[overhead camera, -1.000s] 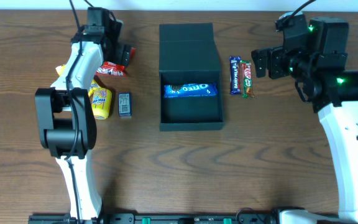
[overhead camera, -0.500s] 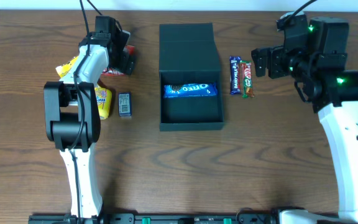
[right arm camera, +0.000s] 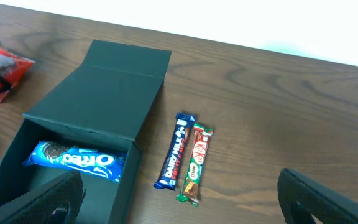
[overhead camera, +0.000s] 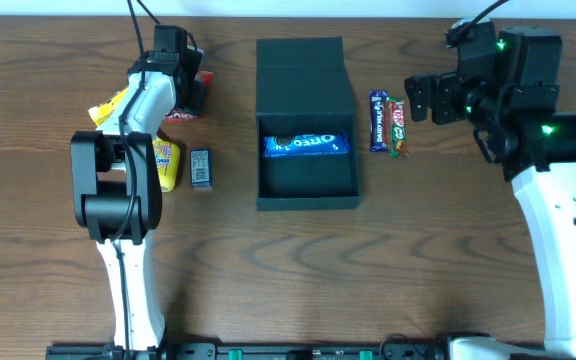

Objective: Pack container
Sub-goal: 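Grasp the red snack bag with the left gripper and lift, then carry the red snack bag into the green box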

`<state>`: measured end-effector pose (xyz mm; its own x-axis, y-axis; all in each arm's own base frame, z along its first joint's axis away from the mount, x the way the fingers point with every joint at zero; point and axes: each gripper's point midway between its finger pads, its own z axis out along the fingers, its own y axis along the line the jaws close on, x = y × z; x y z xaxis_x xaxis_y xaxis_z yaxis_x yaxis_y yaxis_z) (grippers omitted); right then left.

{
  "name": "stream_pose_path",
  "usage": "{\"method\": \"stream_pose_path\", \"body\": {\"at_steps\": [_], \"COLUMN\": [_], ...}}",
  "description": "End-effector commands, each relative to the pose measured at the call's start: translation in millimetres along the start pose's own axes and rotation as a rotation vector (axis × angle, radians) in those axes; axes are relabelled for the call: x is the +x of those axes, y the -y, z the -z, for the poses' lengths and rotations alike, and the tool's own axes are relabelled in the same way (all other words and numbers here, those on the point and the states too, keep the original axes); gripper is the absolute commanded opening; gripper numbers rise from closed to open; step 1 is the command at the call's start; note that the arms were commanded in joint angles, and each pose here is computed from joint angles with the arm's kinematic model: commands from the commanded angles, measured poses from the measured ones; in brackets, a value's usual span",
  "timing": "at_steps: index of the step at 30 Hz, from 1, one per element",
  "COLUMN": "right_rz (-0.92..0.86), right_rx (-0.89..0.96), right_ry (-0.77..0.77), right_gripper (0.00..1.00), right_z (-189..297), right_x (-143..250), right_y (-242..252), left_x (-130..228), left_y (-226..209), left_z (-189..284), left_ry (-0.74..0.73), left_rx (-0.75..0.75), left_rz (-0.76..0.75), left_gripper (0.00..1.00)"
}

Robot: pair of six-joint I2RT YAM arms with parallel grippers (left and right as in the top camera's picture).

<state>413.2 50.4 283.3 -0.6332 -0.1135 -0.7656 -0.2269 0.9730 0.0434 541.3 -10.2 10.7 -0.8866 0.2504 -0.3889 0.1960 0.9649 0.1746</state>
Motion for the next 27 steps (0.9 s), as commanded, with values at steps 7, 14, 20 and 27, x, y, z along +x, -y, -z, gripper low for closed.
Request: {"method": "stream_pose_path", "body": {"at_steps": [7, 14, 20, 27], "right_rz": [-0.020, -0.066, -0.110, -0.163], "right_rx": [0.010, 0.066, 0.123, 0.198], "right_ry": [0.017, 0.024, 0.036, 0.061], "right_gripper": [0.99, 0.99, 0.99, 0.99], "right_z": [0, 4, 11, 21], "right_x": [-5, -3, -2, -1], "right_y": [5, 35, 65, 103], "left_x": [-33, -74, -80, -67], "left_y": [-10, -1, 33, 101], "left_z": [26, 81, 125, 183], "left_ry": [0.085, 0.202, 0.230, 0.248], "left_rx": [-0.048, -0.162, -0.231, -0.147], "left_rz": [0.113, 0.077, 0.070, 0.204], "left_gripper": [0.40, 0.37, 0.33, 0.32]}}
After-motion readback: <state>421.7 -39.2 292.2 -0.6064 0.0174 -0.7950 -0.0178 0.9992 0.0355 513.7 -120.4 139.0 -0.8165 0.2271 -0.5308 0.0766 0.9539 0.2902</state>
